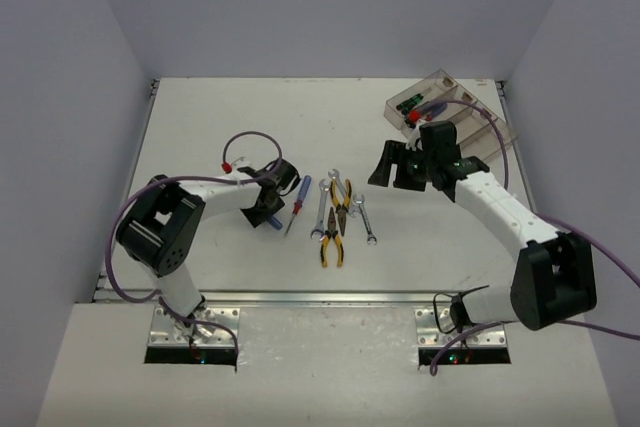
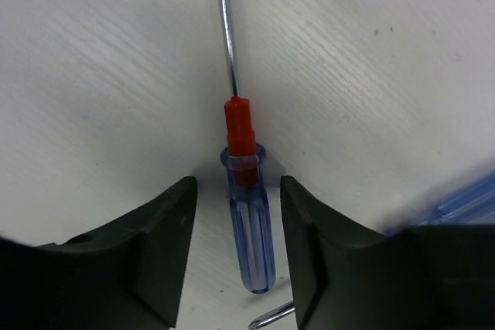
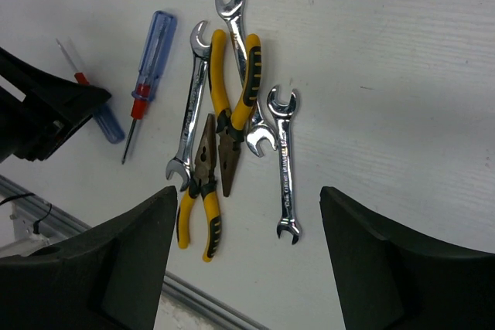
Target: Sort the tools into containers
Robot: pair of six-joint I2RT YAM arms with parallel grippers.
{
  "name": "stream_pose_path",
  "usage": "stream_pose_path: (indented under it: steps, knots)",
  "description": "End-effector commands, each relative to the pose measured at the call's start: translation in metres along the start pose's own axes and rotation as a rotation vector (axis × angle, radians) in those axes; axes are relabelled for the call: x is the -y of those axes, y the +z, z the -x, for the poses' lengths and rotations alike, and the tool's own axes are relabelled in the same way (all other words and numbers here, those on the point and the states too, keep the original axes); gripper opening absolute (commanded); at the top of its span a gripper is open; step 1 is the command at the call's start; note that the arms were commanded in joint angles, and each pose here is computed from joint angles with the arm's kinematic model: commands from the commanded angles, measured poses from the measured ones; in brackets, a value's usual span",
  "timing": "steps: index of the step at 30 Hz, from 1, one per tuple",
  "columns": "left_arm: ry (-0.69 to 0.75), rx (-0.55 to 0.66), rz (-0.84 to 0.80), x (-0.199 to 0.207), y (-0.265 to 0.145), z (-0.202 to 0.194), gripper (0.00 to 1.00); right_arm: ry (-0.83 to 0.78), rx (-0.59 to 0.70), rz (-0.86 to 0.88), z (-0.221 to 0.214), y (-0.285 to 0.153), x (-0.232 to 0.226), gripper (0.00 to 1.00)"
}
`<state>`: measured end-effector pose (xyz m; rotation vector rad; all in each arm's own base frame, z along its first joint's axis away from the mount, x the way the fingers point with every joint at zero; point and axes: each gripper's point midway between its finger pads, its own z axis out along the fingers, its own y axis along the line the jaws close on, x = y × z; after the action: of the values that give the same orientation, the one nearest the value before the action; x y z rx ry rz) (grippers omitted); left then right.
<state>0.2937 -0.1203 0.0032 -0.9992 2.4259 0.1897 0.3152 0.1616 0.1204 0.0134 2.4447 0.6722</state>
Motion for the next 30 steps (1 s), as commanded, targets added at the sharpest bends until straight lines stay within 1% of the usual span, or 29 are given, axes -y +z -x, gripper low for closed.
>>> stream_pose_path:
  steps: [1, 2, 3, 4, 6, 8, 10, 11, 13, 15, 18, 20, 22, 24, 25, 27, 30]
  knots:
    - [-0.005, -0.047, -0.058, 0.016, 0.008, -0.007, 0.34, -0.053, 0.121, 0.099, 0.024, -0.013, -0.024, 0.73]
    - [0.011, -0.072, -0.080, 0.017, 0.007, -0.012, 0.14, -0.049, 0.110, 0.115, 0.019, -0.010, -0.025, 0.73]
    - [0.015, -0.080, -0.097, 0.017, 0.006, -0.014, 0.05, -0.047, 0.094, 0.148, 0.014, -0.008, -0.029, 0.72]
    - [0.015, -0.083, -0.112, 0.017, 0.005, -0.015, 0.01, -0.047, 0.076, 0.185, 0.010, -0.007, -0.035, 0.72]
    - [0.019, -0.077, -0.147, 0.016, -0.001, -0.012, 0.00, -0.046, 0.050, 0.270, 0.002, -0.006, -0.048, 0.72]
    - [0.009, -0.028, -0.225, 0.018, -0.023, 0.003, 0.00, -0.033, 0.005, 0.380, -0.017, -0.002, -0.066, 0.72]
    - [0.021, 0.012, -0.316, 0.020, -0.041, 0.012, 0.00, -0.074, -0.023, 0.481, -0.032, -0.001, -0.090, 0.72]
    - [0.044, 0.024, -0.396, 0.029, -0.057, 0.013, 0.00, -0.093, -0.037, 0.494, -0.037, 0.003, -0.097, 0.72]
    - [0.107, 0.050, -0.633, 0.051, -0.100, 0.009, 0.00, -0.177, -0.074, 0.562, -0.058, 0.008, -0.130, 0.73]
    - [0.147, 0.038, -0.822, 0.066, -0.141, -0.001, 0.00, -0.181, -0.090, 0.605, -0.071, 0.011, -0.148, 0.73]
    - [0.169, 0.000, -1.019, 0.076, -0.185, -0.016, 0.00, -0.159, -0.065, 0.708, -0.075, 0.007, -0.172, 0.71]
    - [0.164, -0.020, -1.155, 0.083, -0.211, -0.021, 0.00, -0.183, -0.039, 0.761, -0.076, 0.004, -0.184, 0.69]
    - [0.185, -0.051, -1.233, 0.085, -0.229, -0.030, 0.00, -0.175, -0.041, 0.752, -0.077, 0.005, -0.186, 0.62]
    - [0.188, -0.055, -1.283, 0.086, -0.241, -0.032, 0.00, -0.167, -0.039, 0.753, -0.079, 0.006, -0.186, 0.57]
    - [0.191, -0.063, -1.310, 0.086, -0.249, -0.036, 0.00, -0.145, -0.036, 0.757, -0.081, 0.005, -0.185, 0.49]
    - [0.187, -0.076, -1.340, 0.087, -0.255, -0.039, 0.00, -0.130, -0.010, 0.754, -0.082, 0.002, -0.182, 0.36]
    - [0.178, -0.099, -1.363, 0.089, -0.259, -0.044, 0.00, -0.114, 0.029, 0.734, -0.080, -0.001, -0.177, 0.34]
